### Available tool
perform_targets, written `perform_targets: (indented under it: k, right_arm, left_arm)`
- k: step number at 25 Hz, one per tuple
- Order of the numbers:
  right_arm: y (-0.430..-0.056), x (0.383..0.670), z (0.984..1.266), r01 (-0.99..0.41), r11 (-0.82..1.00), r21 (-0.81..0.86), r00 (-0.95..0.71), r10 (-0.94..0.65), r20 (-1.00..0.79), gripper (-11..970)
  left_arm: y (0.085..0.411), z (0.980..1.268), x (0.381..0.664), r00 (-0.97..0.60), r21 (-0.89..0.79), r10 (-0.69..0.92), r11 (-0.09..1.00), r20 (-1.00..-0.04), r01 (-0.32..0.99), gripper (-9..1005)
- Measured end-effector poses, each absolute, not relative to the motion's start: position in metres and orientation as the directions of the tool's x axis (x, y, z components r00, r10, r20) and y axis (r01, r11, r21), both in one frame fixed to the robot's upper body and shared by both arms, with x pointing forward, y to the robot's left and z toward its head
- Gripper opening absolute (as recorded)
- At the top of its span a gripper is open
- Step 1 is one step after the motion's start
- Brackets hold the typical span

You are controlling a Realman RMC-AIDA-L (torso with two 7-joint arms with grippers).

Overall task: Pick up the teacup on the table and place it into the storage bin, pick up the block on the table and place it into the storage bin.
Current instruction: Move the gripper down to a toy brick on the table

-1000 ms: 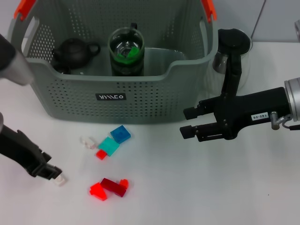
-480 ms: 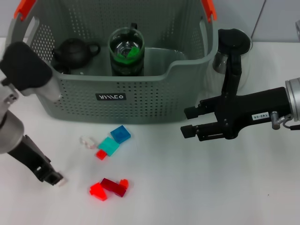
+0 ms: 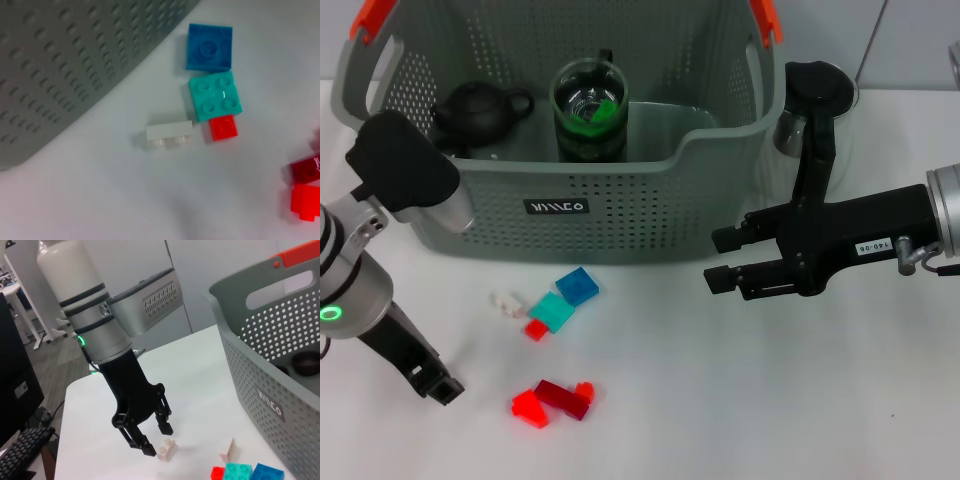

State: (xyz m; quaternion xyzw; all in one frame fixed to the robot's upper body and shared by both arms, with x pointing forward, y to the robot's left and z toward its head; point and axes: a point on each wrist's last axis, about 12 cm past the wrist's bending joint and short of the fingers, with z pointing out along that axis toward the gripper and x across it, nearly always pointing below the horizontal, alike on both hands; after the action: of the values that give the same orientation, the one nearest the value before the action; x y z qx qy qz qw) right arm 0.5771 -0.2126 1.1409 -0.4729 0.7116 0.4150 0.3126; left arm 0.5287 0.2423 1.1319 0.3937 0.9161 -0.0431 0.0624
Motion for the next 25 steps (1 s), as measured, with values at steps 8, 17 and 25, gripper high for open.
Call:
perform_targets:
  k: [8, 17, 25]
  right_arm:
    - [-0.2132, 0.5766, 1.1405, -0.932, 0.209, 0.297, -0.359, -0.412, -0.837, 610]
    - [-0.2145, 0.5756, 1.1396, -0.930, 0.211, 0.301, -0.363, -0.410, -0.836, 609]
    - [-0.2148, 0.5753, 1.1396, -0.930, 0.210, 0.302, -0.364, -0.409, -0.837, 609]
  left_arm:
    - [0.2465, 1.1262, 0.5335, -0.722, -0.041, 0.679, 0.724, -0.129, 0.688, 560]
    - [0.2465, 1.1275, 0.5345, -0.726, -0.037, 0.675, 0.728, -0.132, 0.684, 588]
    - [0.2460, 1.1239, 0.5334, -0.726, -0.045, 0.677, 0.727, -0.120, 0.685, 671]
